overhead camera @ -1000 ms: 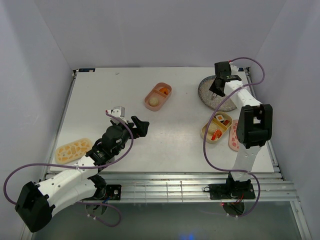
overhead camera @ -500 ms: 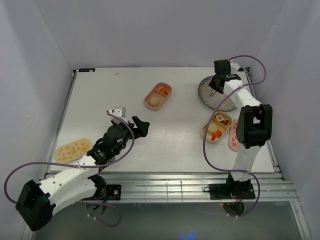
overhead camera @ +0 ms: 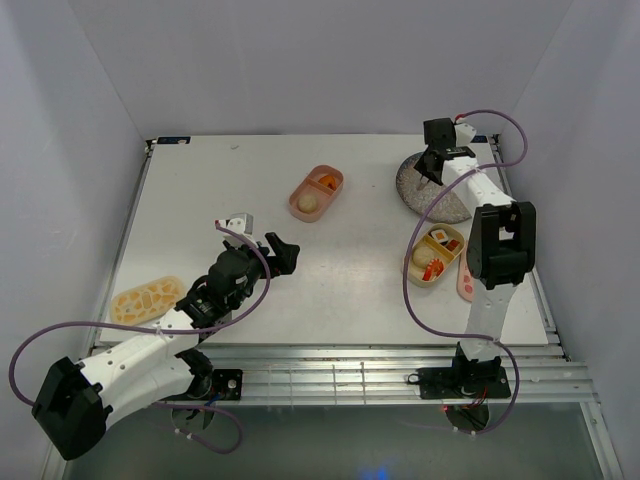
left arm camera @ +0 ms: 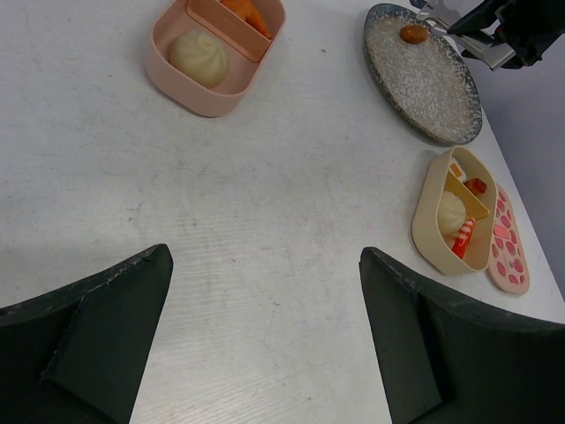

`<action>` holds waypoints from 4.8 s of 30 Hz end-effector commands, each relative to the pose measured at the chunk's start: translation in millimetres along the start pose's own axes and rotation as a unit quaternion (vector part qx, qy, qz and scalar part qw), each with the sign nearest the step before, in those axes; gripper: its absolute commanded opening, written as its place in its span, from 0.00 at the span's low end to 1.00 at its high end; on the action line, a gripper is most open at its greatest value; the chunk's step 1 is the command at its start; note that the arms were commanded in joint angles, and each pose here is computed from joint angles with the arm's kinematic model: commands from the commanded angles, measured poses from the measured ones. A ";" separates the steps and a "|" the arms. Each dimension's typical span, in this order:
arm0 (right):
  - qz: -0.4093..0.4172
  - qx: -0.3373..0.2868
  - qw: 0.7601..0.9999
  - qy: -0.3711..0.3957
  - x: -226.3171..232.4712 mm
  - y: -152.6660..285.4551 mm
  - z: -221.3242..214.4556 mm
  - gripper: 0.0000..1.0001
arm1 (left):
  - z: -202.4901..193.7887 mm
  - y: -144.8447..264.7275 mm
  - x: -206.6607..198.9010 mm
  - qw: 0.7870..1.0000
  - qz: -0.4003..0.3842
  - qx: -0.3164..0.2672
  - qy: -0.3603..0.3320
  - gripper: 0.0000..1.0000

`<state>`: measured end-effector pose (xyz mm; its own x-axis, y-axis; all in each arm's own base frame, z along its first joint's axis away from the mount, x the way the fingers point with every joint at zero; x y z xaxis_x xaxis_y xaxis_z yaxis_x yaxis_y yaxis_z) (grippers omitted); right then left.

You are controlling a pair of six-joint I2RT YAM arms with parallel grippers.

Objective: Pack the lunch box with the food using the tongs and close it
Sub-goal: Pick up the fake food from the plate.

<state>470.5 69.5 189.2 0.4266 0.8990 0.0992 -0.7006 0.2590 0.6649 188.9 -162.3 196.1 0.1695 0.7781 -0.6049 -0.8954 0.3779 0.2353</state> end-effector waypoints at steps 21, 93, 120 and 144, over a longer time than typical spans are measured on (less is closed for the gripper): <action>-0.012 -0.021 0.999 -0.044 4.9 -16.3 -4.5 0.50 | 1.3 0.8 -2.7 1.000 -0.007 -0.001 0.000 0.98; 0.115 0.084 0.987 0.068 -19.2 -6.8 -24.5 0.44 | 3.7 2.5 -6.1 1.000 -0.017 -0.001 0.004 0.98; 0.134 0.099 0.984 0.059 -20.8 8.1 4.9 0.49 | 3.4 2.3 -5.5 1.000 -0.016 -0.001 0.002 0.98; 0.131 0.122 0.983 0.030 -16.7 -1.7 -2.7 0.46 | 6.1 4.5 -6.1 1.000 -0.017 -0.009 0.003 0.98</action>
<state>455.8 55.2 176.1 0.2090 0.9505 0.2298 -0.6027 -0.0598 0.7957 187.6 -162.6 198.3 0.1844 0.7716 -0.6088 -0.8916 0.3920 0.2268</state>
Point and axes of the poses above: each gripper's point midway between its finger pads, its own y axis back along the fingers, its own x axis along the line the jaws close on, z = x × y, the point moved 9 cm from there along y, back along the fingers, and after that the axes turned 9 degrees about y, right-handed, at the moved point
